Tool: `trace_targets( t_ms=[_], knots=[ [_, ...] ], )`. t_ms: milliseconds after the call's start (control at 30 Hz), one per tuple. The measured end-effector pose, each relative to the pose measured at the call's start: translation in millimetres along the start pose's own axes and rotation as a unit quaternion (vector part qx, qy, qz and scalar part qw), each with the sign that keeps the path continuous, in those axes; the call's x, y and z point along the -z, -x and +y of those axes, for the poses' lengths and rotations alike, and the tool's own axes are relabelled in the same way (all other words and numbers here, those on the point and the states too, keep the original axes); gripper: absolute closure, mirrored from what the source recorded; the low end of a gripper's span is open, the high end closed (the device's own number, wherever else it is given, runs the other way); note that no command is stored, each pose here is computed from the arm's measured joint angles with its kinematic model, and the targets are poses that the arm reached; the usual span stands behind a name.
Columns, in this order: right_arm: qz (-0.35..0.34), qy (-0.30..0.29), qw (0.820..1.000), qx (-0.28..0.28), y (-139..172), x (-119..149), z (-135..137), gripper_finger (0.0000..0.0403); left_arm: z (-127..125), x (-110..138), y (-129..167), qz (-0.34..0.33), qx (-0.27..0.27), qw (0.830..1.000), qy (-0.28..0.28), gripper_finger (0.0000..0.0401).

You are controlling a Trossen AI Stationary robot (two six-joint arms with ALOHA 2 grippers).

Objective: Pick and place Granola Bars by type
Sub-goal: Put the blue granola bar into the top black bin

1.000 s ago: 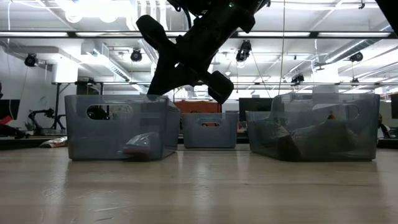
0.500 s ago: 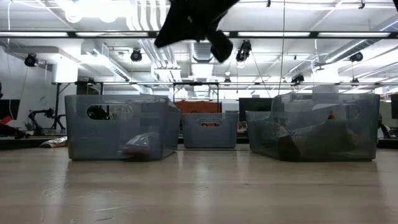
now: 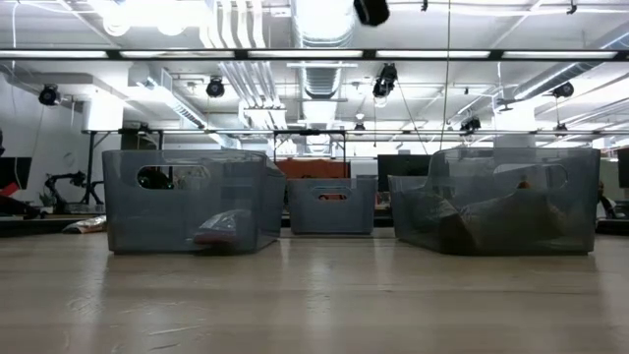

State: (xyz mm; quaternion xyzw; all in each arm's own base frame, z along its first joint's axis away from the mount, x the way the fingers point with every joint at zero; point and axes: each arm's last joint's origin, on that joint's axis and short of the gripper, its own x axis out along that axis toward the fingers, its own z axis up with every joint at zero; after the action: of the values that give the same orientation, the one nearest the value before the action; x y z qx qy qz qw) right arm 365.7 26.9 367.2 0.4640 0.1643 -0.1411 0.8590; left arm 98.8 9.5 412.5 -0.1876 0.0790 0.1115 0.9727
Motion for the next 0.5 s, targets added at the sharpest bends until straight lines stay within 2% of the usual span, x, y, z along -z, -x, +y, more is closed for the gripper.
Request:
trace_targets(
  t_ms=[233,500],
  knots=[
    [-0.029,0.129,0.991,-0.012,48.8,-15.7,9.1,0.0394,0.0,0.0,0.0,0.000,0.000,1.000,0.000,0.0401],
    [-0.043,0.216,0.975,0.034,98.8,-24.9,3.4,0.0394,-0.1,-0.1,0.0,0.000,0.000,1.000,-0.001,0.0401]
  ],
)
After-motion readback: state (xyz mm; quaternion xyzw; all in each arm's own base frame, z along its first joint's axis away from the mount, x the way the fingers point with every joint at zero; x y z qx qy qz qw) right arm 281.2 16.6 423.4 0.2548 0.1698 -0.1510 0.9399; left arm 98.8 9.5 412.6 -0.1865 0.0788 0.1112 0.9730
